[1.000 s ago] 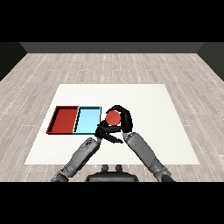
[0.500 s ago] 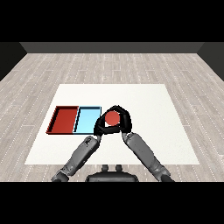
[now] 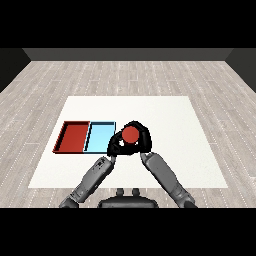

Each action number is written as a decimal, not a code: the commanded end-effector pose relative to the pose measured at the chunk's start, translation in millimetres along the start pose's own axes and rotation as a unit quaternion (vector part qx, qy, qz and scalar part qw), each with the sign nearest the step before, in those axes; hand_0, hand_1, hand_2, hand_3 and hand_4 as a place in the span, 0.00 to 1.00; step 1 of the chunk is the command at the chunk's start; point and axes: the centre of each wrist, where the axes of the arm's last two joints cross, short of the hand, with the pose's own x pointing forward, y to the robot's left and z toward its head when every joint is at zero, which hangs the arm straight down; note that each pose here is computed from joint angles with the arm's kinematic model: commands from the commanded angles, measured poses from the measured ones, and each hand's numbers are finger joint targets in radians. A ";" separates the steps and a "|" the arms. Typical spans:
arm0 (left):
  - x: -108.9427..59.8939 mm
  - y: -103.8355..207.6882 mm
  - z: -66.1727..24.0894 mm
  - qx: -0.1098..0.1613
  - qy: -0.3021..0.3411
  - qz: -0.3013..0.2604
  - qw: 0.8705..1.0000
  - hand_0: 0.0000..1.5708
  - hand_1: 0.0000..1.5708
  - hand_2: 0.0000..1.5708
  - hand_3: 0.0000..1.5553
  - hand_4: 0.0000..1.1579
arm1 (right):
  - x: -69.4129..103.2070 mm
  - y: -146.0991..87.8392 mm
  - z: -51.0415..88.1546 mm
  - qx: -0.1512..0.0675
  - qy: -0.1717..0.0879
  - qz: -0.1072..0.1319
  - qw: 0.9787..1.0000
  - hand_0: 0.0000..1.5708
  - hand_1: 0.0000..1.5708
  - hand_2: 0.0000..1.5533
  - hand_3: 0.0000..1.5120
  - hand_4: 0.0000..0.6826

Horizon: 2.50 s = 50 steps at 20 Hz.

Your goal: Pick the red can and put it in the red box

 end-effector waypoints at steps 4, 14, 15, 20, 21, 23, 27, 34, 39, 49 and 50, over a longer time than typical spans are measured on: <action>10.2 -14.6 -4.2 -0.013 -0.023 0.012 1.000 1.00 1.00 1.00 0.96 0.97 | 4.3 12.6 3.6 0.024 0.034 0.044 0.998 0.00 0.00 0.00 0.00 0.00; 9.6 -16.6 -1.8 -0.011 -0.029 0.001 1.000 1.00 1.00 1.00 0.97 0.98 | -1.0 3.7 17.0 0.004 0.027 0.056 0.998 0.00 0.00 0.00 0.00 0.00; 25.6 -25.4 -3.0 -0.012 -0.024 0.004 1.000 1.00 1.00 1.00 0.97 0.98 | -2.7 -2.4 6.4 0.004 0.044 0.060 0.997 0.00 0.00 0.00 0.00 0.00; 6.4 -14.0 -1.4 -0.017 -0.027 0.005 0.999 1.00 1.00 1.00 0.96 0.98 | 13.1 -2.5 -7.3 -0.009 0.033 0.055 0.998 0.00 0.00 0.00 0.00 0.00; 3.0 10.4 -4.2 -0.009 -0.037 -0.002 0.999 1.00 1.00 1.00 0.96 0.98 | -7.6 -17.3 10.4 -0.009 0.039 0.076 0.996 0.00 0.00 0.00 0.00 0.00; 20.3 -9.3 -2.9 -0.019 -0.037 0.001 0.999 1.00 1.00 1.00 0.96 0.98 | 11.6 -10.5 -3.1 -0.011 0.027 0.067 0.997 0.00 0.00 0.00 0.00 0.00; 17.1 4.8 5.0 -0.008 -0.036 -0.006 0.999 1.00 1.00 1.00 0.95 0.98 | 15.6 -38.5 -12.3 -0.031 0.012 0.048 0.998 0.00 0.00 0.00 0.00 0.00; 2.2 19.1 -2.4 0.017 -0.036 -0.035 0.999 1.00 1.00 1.00 0.95 0.98 | 46.1 -89.7 15.4 -0.066 -0.029 0.034 0.997 0.00 0.00 0.00 0.00 0.00; 25.0 68.5 -24.6 0.039 -0.049 -0.060 0.996 1.00 1.00 1.00 0.94 0.99 | 63.4 -125.5 50.7 -0.070 -0.021 0.058 0.996 0.00 0.00 0.00 0.00 0.00; 51.4 176.6 -44.2 0.156 -0.006 -0.179 0.971 1.00 1.00 1.00 0.96 0.98 | 28.7 -174.0 87.4 -0.130 0.021 0.098 0.986 0.00 0.00 0.00 0.00 0.00; 67.7 192.7 -60.4 0.167 0.014 -0.201 0.965 1.00 1.00 1.00 0.95 0.97 | 36.2 -169.9 88.0 -0.126 0.029 0.103 0.986 0.00 0.00 0.00 0.00 0.00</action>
